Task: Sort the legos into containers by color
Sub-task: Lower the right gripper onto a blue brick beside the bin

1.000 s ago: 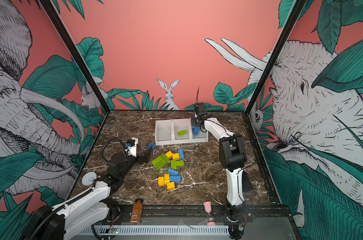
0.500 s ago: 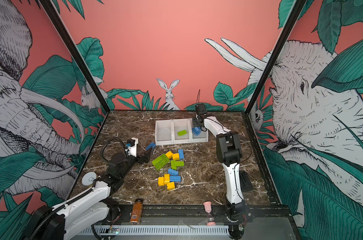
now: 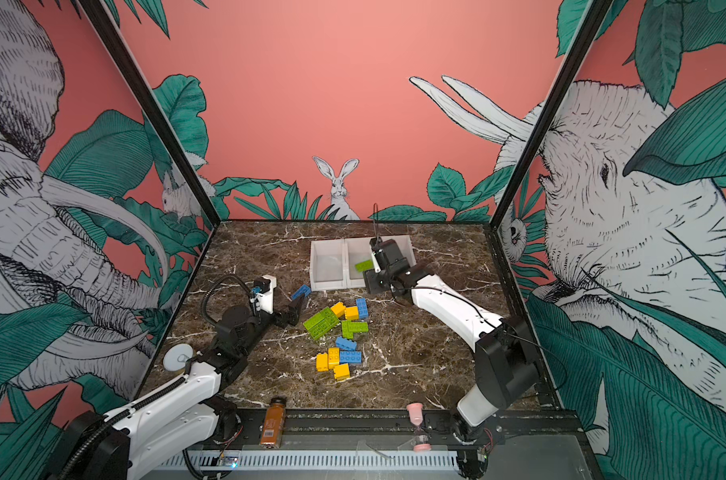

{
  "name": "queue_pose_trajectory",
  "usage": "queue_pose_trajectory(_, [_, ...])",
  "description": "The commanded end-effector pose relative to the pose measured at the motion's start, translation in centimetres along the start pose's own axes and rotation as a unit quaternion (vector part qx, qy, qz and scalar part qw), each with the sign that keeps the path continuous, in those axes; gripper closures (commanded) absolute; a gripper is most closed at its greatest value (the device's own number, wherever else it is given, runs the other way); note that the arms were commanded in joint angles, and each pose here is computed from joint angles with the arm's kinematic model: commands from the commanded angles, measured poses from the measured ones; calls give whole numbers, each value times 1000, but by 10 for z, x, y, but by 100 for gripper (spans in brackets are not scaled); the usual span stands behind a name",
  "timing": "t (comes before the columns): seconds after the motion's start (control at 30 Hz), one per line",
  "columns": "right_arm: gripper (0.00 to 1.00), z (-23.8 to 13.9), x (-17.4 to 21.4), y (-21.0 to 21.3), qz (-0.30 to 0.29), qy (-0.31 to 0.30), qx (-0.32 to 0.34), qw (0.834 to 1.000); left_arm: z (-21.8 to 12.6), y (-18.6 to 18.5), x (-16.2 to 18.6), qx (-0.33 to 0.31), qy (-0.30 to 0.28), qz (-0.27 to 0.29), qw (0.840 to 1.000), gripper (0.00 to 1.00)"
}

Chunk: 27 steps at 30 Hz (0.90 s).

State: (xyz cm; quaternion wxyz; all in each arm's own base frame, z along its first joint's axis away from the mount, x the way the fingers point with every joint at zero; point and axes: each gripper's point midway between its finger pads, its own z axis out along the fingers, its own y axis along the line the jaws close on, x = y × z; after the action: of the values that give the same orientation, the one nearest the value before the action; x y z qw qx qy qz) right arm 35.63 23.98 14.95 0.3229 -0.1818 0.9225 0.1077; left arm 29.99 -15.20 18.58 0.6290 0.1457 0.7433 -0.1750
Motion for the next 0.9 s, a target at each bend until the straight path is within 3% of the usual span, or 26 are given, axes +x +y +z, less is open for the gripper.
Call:
queue_pose_trajectory(0.0, [40, 25, 44, -2, -5, 46, 12, 999, -1, -1, -8, 3, -15, 6, 1000, 1])
queue_pose_trajectory(0.47, [44, 72, 81, 32, -27, 85, -44, 995, -1, 0, -6, 0, -12, 10, 1000, 1])
queue_pose_trajectory(0.87, [46, 91, 78, 37, -17, 87, -47, 995, -1, -1, -6, 2, -12, 7, 1000, 1])
